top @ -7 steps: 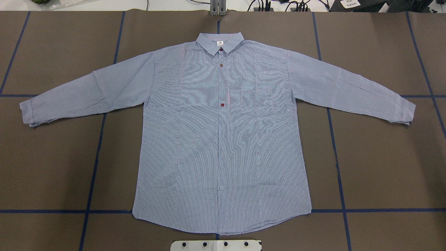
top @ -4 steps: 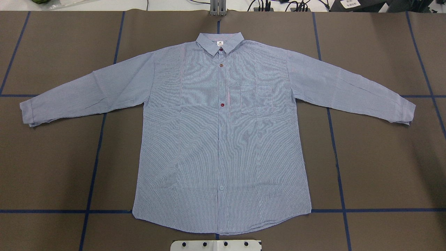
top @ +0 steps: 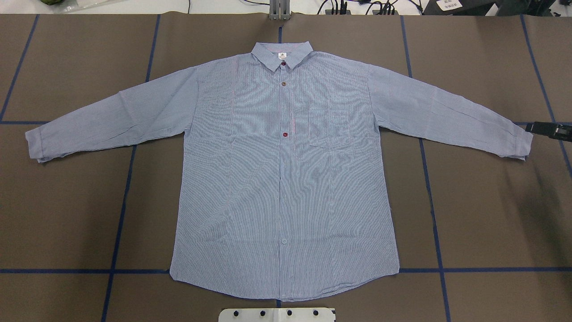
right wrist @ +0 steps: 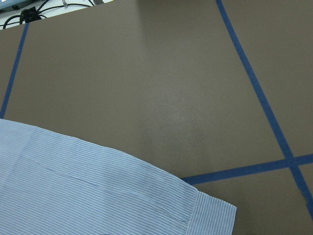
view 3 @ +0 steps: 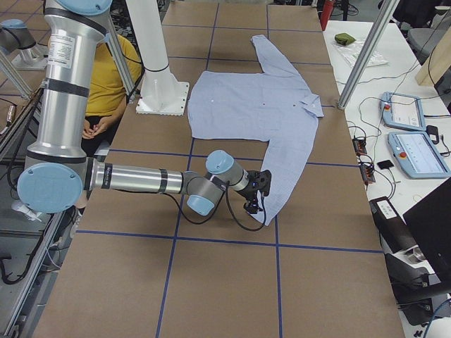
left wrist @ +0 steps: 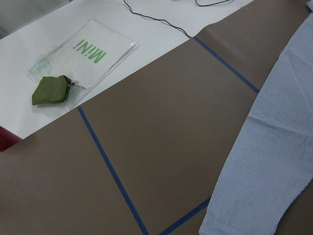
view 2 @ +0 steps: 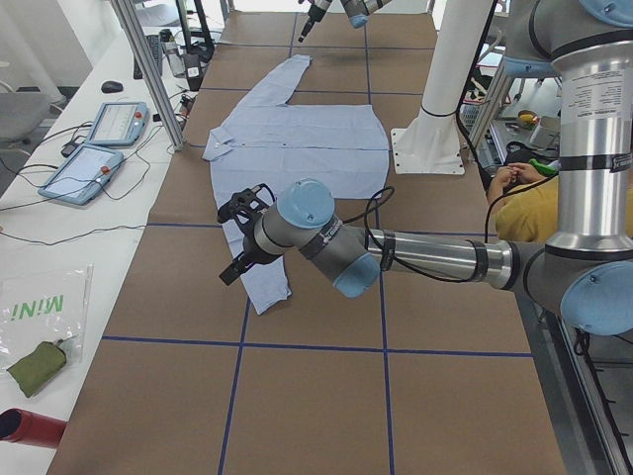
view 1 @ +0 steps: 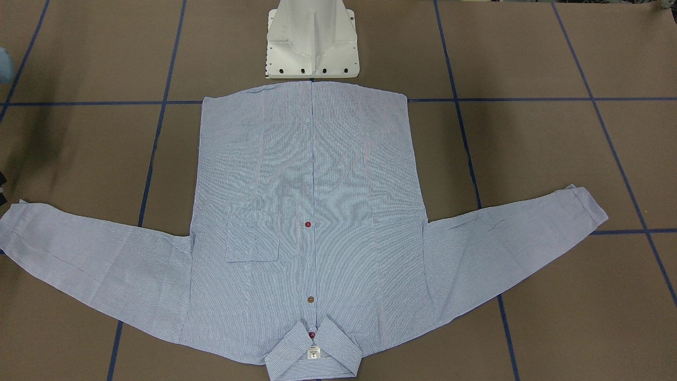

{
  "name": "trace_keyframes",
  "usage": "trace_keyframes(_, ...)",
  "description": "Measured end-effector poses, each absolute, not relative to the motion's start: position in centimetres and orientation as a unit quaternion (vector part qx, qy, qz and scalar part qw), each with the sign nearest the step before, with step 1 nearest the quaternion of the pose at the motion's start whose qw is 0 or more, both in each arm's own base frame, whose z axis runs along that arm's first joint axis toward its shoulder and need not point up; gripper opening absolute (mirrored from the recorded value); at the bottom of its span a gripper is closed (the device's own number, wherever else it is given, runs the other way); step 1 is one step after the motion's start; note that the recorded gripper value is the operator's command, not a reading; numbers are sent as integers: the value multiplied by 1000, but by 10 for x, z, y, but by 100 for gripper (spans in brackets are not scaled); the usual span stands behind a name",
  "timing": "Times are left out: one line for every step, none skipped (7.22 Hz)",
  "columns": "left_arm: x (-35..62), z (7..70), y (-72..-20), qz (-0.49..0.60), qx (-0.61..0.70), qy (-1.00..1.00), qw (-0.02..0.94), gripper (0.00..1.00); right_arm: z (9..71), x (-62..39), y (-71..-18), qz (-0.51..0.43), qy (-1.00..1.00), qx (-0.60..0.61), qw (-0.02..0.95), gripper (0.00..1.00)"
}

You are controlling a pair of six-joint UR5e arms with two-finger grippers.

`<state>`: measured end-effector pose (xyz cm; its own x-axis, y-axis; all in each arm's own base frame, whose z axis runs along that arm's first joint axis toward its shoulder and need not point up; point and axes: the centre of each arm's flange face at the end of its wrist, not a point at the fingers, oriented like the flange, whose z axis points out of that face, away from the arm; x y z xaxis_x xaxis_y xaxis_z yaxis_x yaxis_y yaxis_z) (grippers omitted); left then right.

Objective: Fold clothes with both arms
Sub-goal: 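Lower the right gripper to the cuff nearest it and grasp it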

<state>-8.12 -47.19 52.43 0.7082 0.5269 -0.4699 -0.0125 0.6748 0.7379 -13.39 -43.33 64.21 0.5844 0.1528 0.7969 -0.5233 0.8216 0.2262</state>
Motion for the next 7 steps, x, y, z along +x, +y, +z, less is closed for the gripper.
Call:
trace_keyframes(-81,524,-472,160,371,347,847,100,650,-141,-429,202,-413,224,859,76)
trace_keyframes(-81,524,-472,160,371,347,846,100,658,-148,-426,207,-413,223,858,74)
trace_keyframes(-81,524,-472,160,372,347,846,100,667,-155,-423,208,-408,223,860,72)
trace_keyframes(-81,524,-472,161,371,347,846,100,674,-160,-420,208,-402,224,863,71)
trace_keyframes(-81,524,-472,161,371,347,846,100,681,-163,-418,207,-398,224,865,69)
trace_keyframes(-81,524,-472,161,371,347,846,100,689,-166,-415,205,-397,225,866,68)
trace_keyframes(-81,524,-472,161,371,347,846,100,697,-167,-411,202,-397,227,866,59)
